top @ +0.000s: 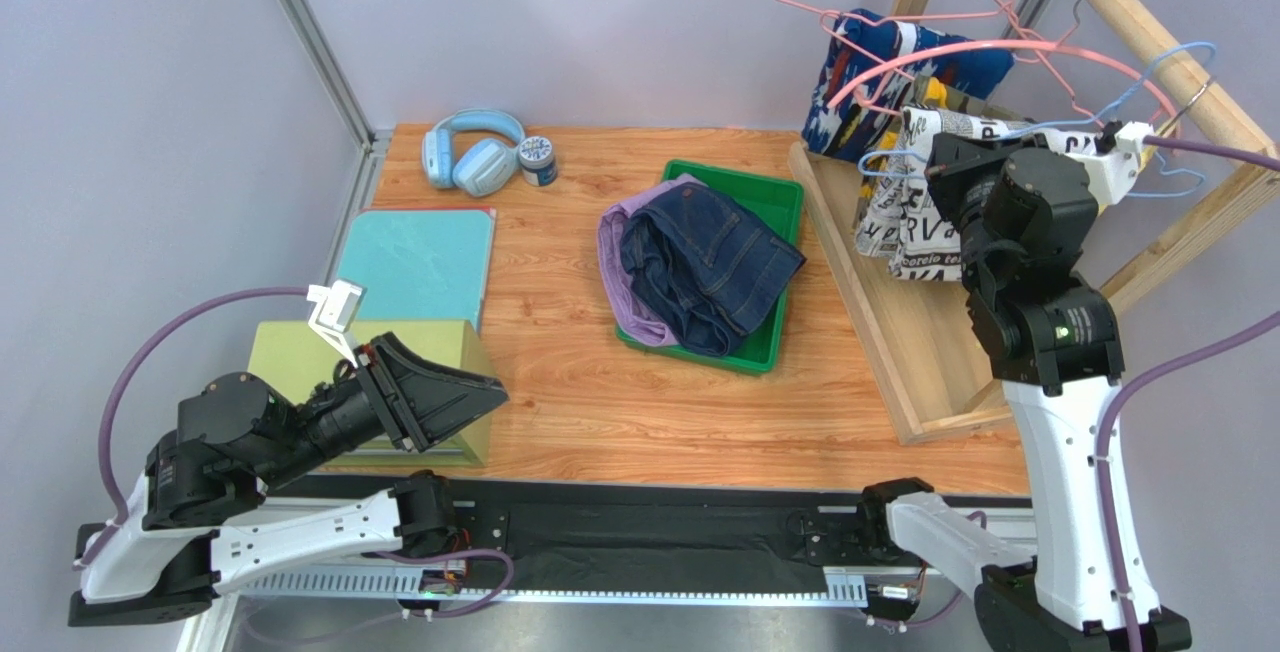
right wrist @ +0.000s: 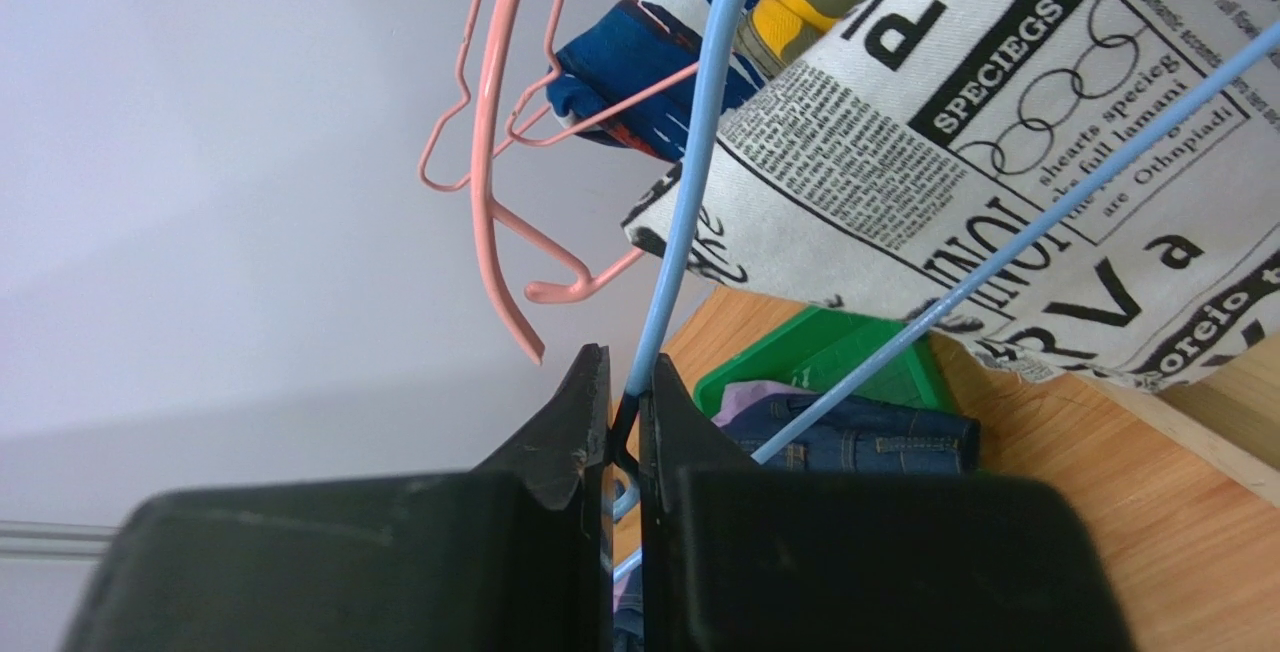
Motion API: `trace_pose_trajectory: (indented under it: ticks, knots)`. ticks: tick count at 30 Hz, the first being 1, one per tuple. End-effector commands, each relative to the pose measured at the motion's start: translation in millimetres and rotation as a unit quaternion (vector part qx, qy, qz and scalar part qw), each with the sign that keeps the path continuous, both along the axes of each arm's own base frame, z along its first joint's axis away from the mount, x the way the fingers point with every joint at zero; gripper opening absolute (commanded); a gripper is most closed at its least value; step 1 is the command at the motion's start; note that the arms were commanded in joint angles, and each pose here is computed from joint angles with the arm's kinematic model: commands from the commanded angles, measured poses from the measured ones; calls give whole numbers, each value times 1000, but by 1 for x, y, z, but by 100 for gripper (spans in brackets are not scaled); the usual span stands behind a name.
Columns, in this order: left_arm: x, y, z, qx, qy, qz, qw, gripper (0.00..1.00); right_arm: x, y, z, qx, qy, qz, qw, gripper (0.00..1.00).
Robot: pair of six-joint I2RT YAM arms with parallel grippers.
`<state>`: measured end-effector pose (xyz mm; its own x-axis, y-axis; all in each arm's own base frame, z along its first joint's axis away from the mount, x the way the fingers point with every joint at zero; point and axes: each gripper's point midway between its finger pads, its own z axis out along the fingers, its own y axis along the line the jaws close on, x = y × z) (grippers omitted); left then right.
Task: Remove the trousers from the hanger
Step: Hang the hanger back to the clothesline with the right arm
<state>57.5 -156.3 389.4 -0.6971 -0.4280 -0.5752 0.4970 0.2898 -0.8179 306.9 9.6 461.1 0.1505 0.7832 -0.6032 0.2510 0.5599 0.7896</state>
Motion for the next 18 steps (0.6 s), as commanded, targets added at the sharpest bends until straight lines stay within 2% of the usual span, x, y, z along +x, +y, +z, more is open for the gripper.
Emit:
trace_pose_trajectory:
  ticks: [1,6,8,9,12,16,18]
  knots:
    - [-3,-3,9,-11,-7,-11,1000,66,-24,-3,5,10,-26,4,1000,2]
    - [-3,-3,7,-15,-6,-12,1000,66,-50,-7,6,-11,-32,13,999,20]
    - [-4,-3,7,-15,-7,-13,1000,66,-61,-6,5,-19,-26,20,999,24]
    - [-4,-4,7,-14,-7,-13,1000,66,-65,-6,4,-22,-24,23,999,30]
    - [-4,-5,7,-15,-8,-15,1000,66,-81,-6,1,-35,-22,35,999,40]
    - [-4,-6,7,-15,-8,-15,1000,66,-103,-5,-2,-61,-9,57,996,48]
    - [-4,-7,7,-15,-8,-18,1000,66,-117,-6,-5,-84,4,66,994,59]
